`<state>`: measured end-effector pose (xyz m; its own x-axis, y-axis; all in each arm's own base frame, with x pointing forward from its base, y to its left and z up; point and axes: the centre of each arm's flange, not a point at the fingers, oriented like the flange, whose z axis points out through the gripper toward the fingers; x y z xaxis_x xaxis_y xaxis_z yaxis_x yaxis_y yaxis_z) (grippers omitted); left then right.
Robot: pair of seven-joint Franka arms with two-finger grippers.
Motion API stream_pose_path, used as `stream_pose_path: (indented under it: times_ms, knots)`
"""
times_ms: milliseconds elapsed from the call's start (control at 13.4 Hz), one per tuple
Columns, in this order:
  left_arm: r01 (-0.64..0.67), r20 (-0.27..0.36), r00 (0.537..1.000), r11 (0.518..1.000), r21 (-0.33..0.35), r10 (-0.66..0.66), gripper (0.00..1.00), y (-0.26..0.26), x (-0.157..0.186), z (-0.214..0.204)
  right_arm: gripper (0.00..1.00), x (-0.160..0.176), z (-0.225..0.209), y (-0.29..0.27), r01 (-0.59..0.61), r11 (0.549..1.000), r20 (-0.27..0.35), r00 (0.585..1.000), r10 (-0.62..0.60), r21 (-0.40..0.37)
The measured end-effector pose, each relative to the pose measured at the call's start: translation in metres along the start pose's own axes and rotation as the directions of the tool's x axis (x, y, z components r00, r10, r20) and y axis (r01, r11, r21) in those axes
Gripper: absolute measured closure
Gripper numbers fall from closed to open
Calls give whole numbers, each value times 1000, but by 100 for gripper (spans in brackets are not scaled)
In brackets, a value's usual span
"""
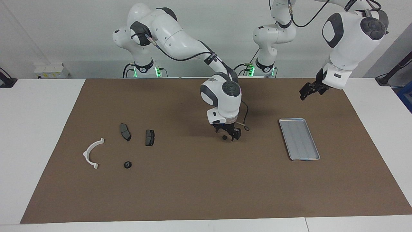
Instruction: Place bearing gear from tray to pile
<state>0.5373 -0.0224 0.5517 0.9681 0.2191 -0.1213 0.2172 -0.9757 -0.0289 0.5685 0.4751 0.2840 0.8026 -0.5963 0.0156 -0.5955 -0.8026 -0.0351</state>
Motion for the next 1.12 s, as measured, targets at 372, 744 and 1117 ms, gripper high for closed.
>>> stream_pose_path:
  times_ms: [372, 744, 1117]
  knots:
    - [-17, -25, 1000, 1000, -5, 17, 0, 1, -8, -37, 46, -1, -1, -1, 1, 1000, -2, 1000, -1, 16]
    - [-40, -25, 999, 999, -5, 40, 0, 0, -7, -37, 75, 1, -6, -1, -3, 1000, -4, 1000, 3, 21]
    - [-45, -25, 999, 999, -4, 44, 0, 2, -8, -37, 75, 72, -52, 24, 114, 990, 6, 994, -113, -87]
